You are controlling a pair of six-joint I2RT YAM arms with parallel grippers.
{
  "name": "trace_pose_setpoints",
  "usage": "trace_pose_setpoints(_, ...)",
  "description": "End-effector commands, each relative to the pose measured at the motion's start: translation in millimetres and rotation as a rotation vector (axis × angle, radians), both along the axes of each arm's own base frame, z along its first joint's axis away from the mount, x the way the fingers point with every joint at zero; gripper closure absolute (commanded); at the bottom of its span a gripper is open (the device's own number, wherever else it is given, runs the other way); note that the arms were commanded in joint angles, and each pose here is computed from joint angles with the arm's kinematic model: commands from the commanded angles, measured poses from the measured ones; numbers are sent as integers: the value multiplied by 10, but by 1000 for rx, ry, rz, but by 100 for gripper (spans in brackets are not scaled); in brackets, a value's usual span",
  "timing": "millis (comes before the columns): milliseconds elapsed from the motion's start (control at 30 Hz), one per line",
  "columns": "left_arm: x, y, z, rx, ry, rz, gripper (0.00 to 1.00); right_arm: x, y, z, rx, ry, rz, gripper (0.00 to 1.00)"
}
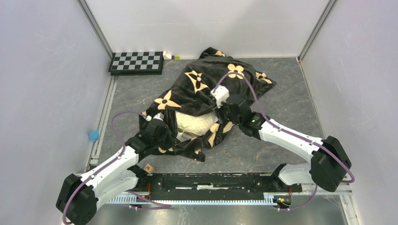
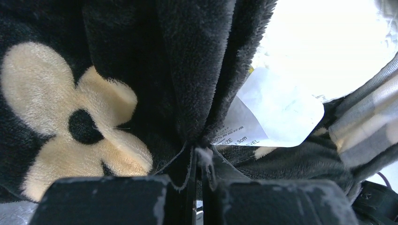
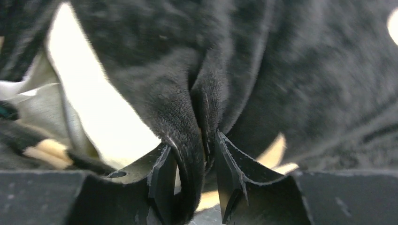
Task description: Remove the pillowcase from the pillow
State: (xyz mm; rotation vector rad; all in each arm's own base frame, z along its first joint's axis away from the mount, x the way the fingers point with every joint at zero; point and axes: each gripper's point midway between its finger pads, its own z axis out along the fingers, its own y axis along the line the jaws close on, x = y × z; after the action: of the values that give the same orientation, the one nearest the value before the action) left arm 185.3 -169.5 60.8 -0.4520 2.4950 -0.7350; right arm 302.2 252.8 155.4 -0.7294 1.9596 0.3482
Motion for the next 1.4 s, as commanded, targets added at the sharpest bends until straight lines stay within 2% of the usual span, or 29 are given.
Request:
trace_pose_setpoints(0,-134,78,-123,75,35,-53,98,-75,350,306,-95,-116,97,58)
trace_pose_setpoints(100,-102,79,-161,72,17,-44,98,-157,555,390,-78,-136,178,50)
trace_pose_setpoints(200,-69,70,-236,49,4,-13,98,-404,907,511,-22,-150,363,38)
trace_pose_setpoints(367,-64,66,-312,39,9,2,98,-729,1401,674,54,-133,552,39)
trace_pose_setpoints(467,-74,102,-365,56,13,10,98,-846,1605,582,68,-102,606,43)
trace_pose_setpoints(567,-98,111,-395,59,19,5,98,-762,1648,338,22,-57,559,48)
trace_pose_setpoints(700,-106,115,-393,59,13,-1,98,-680,1591,95,-7,-35,494,42)
trace_pose_setpoints(900,-125,119,-394,52,9,-3,98,-508,1381,-295,-135,10,361,44)
trace_pose_setpoints(1000,-138,116,-397,48,9,-6,98,-458,1241,-404,-190,22,300,33)
trace_pose_setpoints(1067,-137,115,-392,46,7,-7,98,-458,1173,-463,-214,37,276,14)
trace_pose_setpoints(1233,-128,129,-399,52,4,0,98,-524,1094,-654,-225,71,269,13)
trace_pose_setpoints(1367,-114,126,-382,53,-1,1,98,-349,987,-805,-313,61,173,12)
